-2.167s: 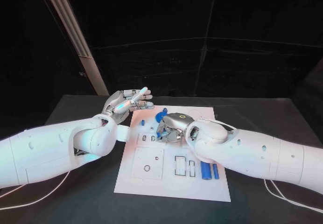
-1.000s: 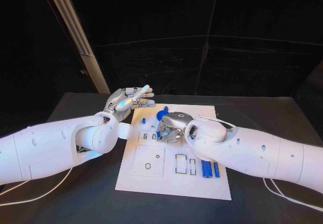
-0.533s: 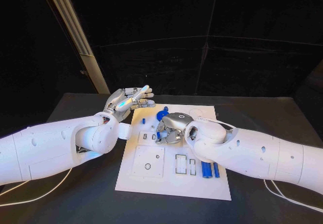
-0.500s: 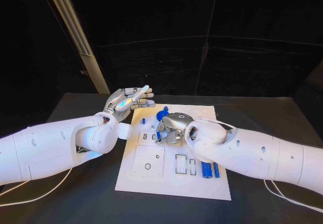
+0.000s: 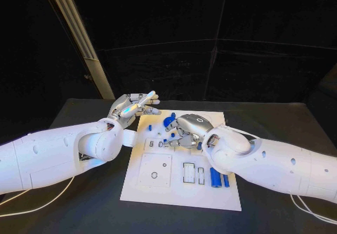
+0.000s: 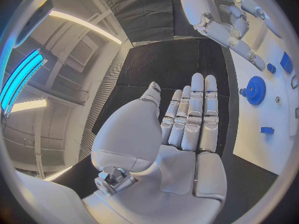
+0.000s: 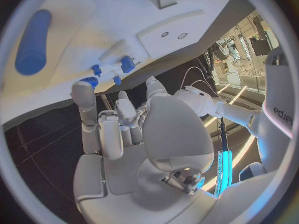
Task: Assemble the parts on the task board
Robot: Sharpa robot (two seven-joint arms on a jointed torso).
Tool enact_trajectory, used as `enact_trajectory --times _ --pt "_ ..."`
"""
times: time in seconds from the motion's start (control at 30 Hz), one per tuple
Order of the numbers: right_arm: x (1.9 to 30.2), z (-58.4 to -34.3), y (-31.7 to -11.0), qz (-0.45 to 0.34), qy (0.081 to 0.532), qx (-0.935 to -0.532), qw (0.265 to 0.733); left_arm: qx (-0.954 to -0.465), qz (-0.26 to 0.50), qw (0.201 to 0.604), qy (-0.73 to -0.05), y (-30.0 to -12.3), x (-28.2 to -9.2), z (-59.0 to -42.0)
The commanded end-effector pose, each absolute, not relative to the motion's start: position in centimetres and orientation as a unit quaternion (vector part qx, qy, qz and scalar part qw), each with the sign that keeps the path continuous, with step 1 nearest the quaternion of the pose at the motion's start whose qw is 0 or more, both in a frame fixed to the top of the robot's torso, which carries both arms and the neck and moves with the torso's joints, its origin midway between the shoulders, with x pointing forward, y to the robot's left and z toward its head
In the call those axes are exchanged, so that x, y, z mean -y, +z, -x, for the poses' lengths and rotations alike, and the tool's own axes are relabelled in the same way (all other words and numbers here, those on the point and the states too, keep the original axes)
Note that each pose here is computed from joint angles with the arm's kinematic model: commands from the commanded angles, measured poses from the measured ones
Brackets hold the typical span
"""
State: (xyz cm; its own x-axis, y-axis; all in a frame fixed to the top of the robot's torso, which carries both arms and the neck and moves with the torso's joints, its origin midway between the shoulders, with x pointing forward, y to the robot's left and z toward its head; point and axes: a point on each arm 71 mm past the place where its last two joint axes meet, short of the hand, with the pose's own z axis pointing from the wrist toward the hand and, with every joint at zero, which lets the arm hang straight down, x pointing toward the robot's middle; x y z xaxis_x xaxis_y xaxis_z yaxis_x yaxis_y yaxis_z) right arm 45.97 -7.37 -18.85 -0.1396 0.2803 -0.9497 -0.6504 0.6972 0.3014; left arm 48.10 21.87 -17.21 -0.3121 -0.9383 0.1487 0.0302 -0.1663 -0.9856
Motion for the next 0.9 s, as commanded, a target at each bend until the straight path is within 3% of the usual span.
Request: enact_trajectory --times 0.03,0.23,0.57,0.9 --pt "8.3 -45.4 -16.6 0.123 0.46 -0.626 0.618 -0.573 0.412 0.378 -0.599 -17.6 -21.6 -48.0" --pt "12.2 -46.4 -14.3 0.082 0.48 -0.651 0.582 -0.671 0.371 0.387 -0.512 -18.3 -22.2 -48.7" --pt "18.3 -47.4 -13.0 0.028 0.459 -0.664 0.59 -0.833 0.244 0.377 -0.323 -19.3 -22.3 -49.4" --pt "20.0 -48.1 -12.8 0.005 0.451 -0.659 0.603 -0.889 0.139 0.396 -0.181 -18.2 -20.5 -51.4"
